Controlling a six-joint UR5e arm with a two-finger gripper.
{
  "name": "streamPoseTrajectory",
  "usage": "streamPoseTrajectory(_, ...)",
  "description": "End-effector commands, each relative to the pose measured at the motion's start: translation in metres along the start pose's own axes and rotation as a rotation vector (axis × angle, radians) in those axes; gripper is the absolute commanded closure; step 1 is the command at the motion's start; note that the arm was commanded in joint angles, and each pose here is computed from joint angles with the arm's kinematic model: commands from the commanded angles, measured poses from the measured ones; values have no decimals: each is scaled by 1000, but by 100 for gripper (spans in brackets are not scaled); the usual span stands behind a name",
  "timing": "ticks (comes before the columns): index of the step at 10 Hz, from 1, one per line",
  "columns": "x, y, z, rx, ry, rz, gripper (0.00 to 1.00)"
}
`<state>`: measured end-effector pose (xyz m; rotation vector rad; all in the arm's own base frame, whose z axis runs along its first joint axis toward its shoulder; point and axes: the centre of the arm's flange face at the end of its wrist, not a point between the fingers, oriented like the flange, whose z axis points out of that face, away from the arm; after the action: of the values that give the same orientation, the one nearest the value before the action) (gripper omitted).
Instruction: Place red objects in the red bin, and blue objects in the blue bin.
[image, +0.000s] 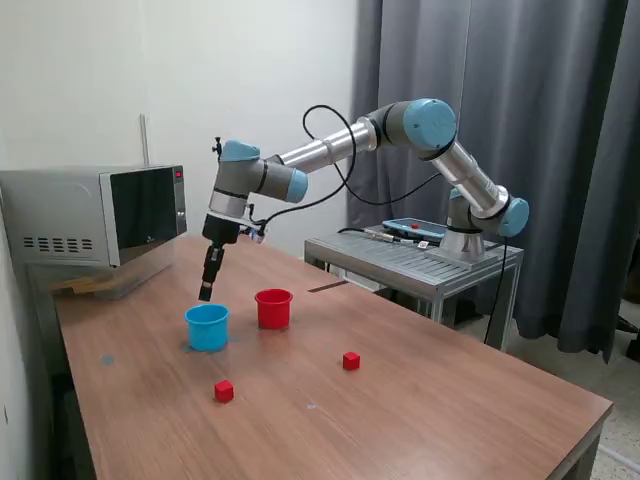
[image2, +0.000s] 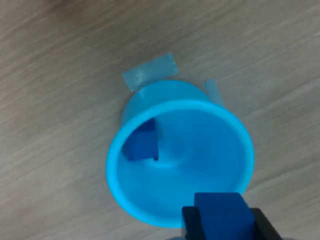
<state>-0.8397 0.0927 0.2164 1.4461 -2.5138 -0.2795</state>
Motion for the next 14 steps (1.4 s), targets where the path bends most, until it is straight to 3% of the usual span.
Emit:
streamPoseTrajectory(1, -1, -2, 4, 6, -2, 0, 100)
streamPoseTrajectory(6, -3, -8, 16, 27, -8, 2, 100)
streamPoseTrajectory(7, -3, -9, 17, 30, -9, 2, 0)
streamPoseTrajectory(12, 3, -10, 15, 30, -2, -5, 0)
streamPoseTrajectory(13, 4, -12, 14, 41, -3, -8, 0)
streamPoseTrajectory(14, 2, -19, 13, 104, -20, -6, 0)
